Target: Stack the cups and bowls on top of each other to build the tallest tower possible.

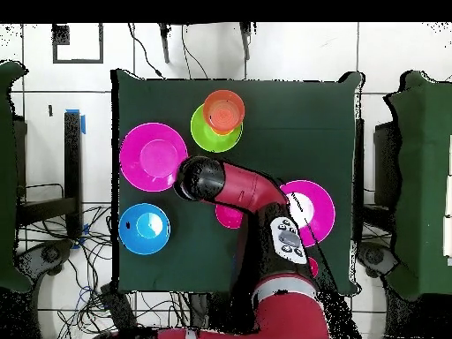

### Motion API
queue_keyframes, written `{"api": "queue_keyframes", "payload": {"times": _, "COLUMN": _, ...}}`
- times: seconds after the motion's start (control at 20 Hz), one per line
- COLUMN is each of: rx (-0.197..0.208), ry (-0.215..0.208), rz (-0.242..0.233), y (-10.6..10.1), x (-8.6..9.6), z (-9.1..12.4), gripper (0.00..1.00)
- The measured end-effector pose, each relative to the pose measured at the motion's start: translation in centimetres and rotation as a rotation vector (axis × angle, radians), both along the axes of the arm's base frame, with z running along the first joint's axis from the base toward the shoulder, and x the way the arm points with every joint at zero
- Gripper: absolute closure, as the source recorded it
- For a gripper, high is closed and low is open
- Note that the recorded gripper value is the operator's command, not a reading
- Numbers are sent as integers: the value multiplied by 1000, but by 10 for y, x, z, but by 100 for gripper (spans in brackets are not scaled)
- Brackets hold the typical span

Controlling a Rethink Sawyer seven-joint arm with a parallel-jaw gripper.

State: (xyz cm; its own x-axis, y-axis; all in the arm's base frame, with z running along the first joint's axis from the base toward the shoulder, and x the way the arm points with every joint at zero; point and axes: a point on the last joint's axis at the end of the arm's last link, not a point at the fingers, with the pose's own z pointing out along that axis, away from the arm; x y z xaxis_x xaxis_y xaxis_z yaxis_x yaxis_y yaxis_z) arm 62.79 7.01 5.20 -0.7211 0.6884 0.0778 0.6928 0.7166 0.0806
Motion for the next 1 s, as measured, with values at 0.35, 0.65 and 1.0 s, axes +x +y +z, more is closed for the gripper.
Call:
{"api": "queue_keyframes", "payload": {"times": 0.35, "rx": -51, "ry": 38, "rz": 2, "y": -11, "x": -8, "z": -12, "gripper": 0}}
{"api": "queue_keyframes", "payload": {"times": 0.65, "rx": -125, "ry": 57, "rz": 14, "y": -23, "x": -11, "z": -31, "gripper": 0}}
{"api": "queue_keyframes", "payload": {"times": 1.0, "rx": -182, "ry": 56, "rz": 23, "y": -36, "x": -5, "z": -38, "gripper": 0}}
